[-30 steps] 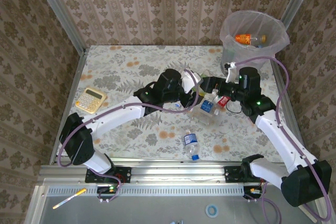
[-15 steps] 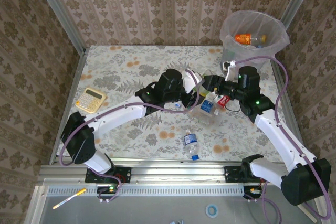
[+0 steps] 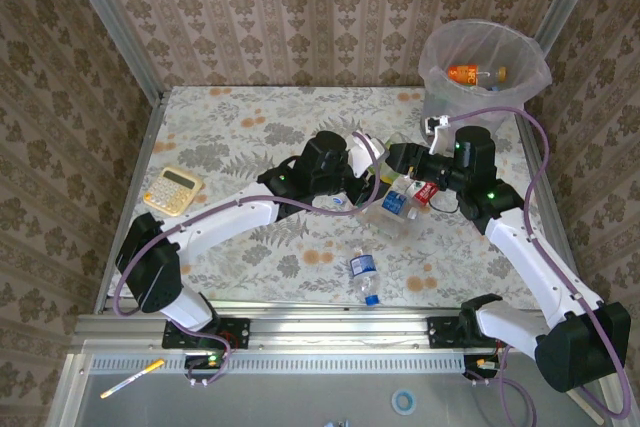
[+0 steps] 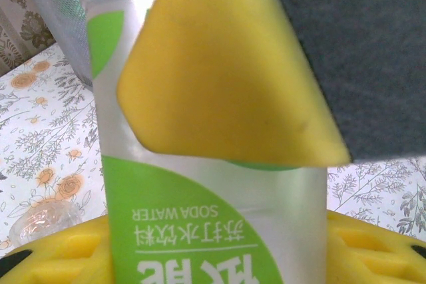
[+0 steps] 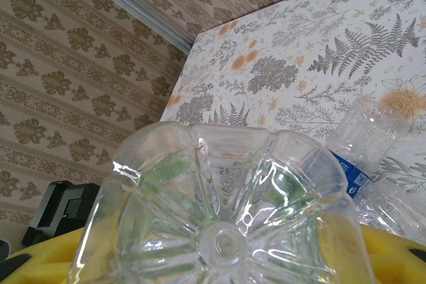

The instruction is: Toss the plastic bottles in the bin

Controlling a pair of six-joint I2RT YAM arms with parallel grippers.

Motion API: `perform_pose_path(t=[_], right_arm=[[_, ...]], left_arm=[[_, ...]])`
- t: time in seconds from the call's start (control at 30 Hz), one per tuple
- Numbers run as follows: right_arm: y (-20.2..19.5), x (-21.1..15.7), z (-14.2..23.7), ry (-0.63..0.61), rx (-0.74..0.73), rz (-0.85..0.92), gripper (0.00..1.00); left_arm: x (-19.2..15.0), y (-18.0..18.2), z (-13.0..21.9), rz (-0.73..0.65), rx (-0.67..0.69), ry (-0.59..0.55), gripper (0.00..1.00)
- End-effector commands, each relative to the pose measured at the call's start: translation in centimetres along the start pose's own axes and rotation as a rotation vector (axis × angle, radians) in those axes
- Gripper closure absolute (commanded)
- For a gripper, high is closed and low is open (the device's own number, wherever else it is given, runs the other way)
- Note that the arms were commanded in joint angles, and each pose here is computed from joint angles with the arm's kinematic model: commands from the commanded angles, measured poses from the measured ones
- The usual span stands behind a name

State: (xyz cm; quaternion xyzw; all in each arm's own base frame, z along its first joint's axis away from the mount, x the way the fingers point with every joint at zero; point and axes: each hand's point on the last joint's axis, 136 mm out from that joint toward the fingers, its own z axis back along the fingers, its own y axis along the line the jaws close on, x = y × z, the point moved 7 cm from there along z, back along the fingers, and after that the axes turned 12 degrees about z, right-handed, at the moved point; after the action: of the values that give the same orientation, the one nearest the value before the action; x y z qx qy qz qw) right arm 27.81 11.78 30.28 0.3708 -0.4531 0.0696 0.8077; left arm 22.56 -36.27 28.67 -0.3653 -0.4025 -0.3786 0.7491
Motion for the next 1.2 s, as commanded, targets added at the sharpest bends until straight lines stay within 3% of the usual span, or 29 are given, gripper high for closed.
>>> perform_pose_path(t=[0.0, 0.07, 0.17, 0.23, 0.4, 0.53, 0.67, 0.87, 1.17], right_arm=[[0.1, 0.1, 0.3, 0.009, -0.024, 0.011, 0.68], [0.1, 0.1, 0.3, 0.010, -0.025, 0.010, 0.68], [0.1, 0.2, 0.4, 0.006, -0.035, 0.013, 0.68], [0.1, 0.3, 0.5, 0.001, -0.044, 0.017, 0.69], [0.4, 1.2, 1.8, -0.040, -0.104, 0.094, 0.71], [1.1, 3.7, 4.8, -0.146, -0.263, 0.281, 0.74], [2.2, 7.2, 9.0, -0.369, -0.470, 0.523, 0.74], [5.1, 10.5, 13.7, -0.793, -0.616, 0.881, 0.76], [6.7, 12.2, 14.0, -0.904, -0.688, 1.115, 0.77]], left_arm=[[1.7, -1.5, 0.5, -0.018, -0.083, -0.093, 0.42], [1.5, -1.5, 0.5, -0.015, -0.084, -0.089, 0.36], [1.5, -1.4, 0.6, -0.003, -0.083, -0.086, 0.12], [1.5, -1.1, 0.6, 0.019, -0.076, -0.086, 0.01], [1.2, 0.6, 1.5, 0.115, -0.080, -0.096, 0.00], [1.2, 2.9, 3.2, 0.230, -0.068, -0.147, 0.00], [0.2, 5.8, 4.6, 0.334, 0.008, -0.173, 0.00], [-2.4, 10.1, 4.5, 0.490, 0.127, -0.107, 0.00], [-4.3, 12.2, 2.7, 0.554, 0.144, -0.073, 0.00]])
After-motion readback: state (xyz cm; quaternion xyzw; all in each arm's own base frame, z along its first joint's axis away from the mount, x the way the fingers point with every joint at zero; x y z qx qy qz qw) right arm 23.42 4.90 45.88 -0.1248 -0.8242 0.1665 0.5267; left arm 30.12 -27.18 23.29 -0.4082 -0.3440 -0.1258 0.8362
